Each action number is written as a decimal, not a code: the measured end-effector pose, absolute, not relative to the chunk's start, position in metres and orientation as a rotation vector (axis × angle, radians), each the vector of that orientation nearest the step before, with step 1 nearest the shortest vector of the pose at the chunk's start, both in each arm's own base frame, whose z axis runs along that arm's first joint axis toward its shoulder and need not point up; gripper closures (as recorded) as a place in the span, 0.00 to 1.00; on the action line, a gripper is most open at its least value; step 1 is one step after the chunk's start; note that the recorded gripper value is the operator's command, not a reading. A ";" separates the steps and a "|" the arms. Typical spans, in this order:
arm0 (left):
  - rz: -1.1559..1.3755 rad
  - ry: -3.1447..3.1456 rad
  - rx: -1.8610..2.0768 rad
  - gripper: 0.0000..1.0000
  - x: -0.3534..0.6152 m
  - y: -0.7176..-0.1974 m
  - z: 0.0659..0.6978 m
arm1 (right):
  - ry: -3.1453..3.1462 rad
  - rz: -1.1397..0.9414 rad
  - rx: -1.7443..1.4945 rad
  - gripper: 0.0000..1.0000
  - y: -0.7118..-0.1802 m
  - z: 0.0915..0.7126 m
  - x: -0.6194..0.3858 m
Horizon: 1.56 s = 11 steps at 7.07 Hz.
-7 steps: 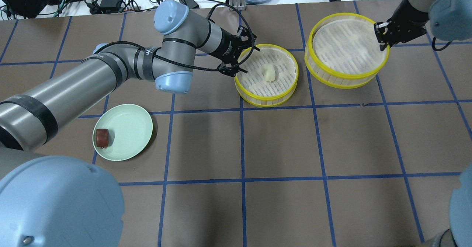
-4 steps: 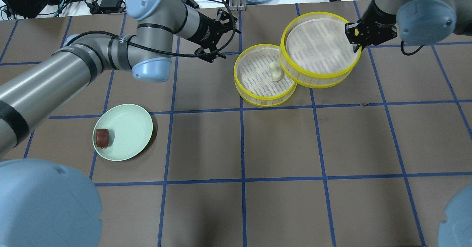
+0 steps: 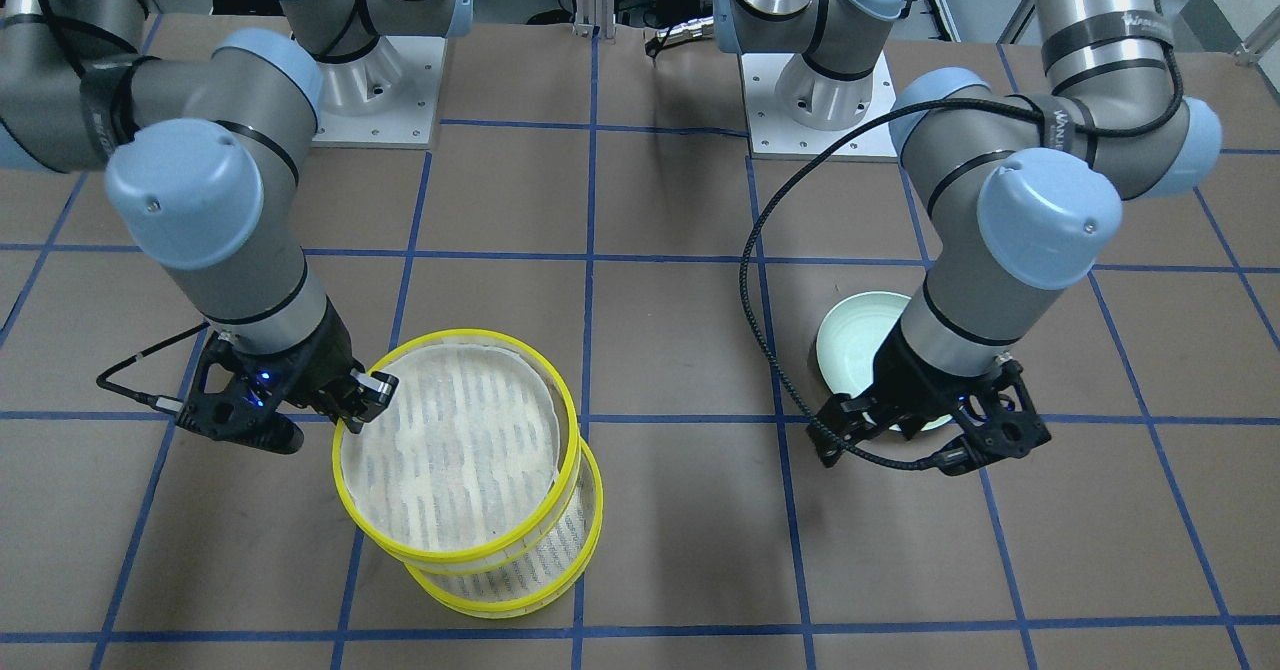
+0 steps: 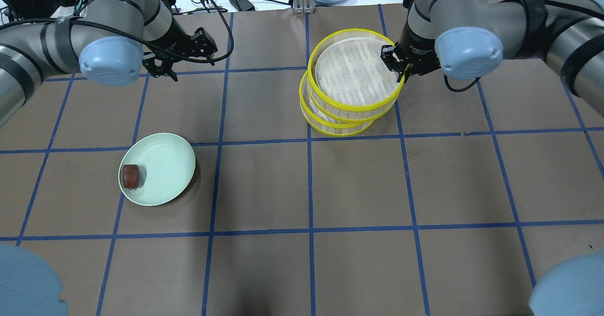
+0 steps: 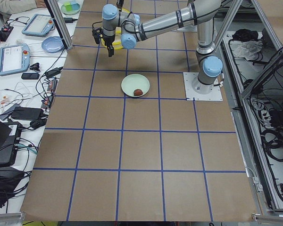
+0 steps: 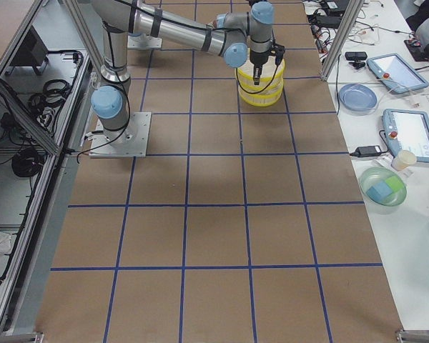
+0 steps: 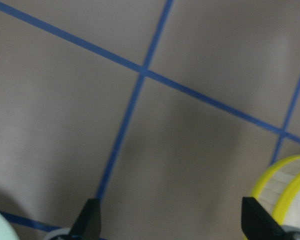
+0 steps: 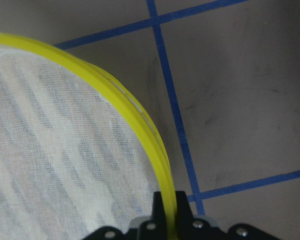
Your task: Stack buns with steamer
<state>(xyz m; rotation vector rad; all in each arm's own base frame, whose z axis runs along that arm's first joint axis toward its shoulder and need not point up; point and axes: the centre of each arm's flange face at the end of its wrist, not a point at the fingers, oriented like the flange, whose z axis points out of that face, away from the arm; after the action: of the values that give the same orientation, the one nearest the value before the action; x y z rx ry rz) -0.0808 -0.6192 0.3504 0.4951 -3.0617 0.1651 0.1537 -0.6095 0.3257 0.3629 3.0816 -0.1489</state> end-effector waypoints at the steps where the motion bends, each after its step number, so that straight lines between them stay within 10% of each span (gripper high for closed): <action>1: 0.065 -3.123 0.439 0.00 -0.039 -0.607 0.356 | 3.075 -0.161 0.367 1.00 -0.619 0.305 0.159; 7: -0.467 -3.016 0.348 0.07 0.094 -0.541 0.237 | 3.028 -0.154 0.377 1.00 -0.629 0.280 0.167; 10: -0.575 -2.976 0.406 0.46 0.092 -0.540 0.201 | 3.037 -0.153 0.383 1.00 -0.629 0.280 0.166; 11: -0.591 -2.974 0.406 0.94 0.093 -0.540 0.196 | 3.038 -0.152 0.384 1.00 -0.629 0.279 0.166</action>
<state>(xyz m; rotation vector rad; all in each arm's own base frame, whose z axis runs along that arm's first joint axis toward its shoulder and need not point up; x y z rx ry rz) 0.0926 -0.5400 0.1955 0.4062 -2.9742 -0.5908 0.1660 -0.6292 0.2793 0.3844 3.0376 -0.1521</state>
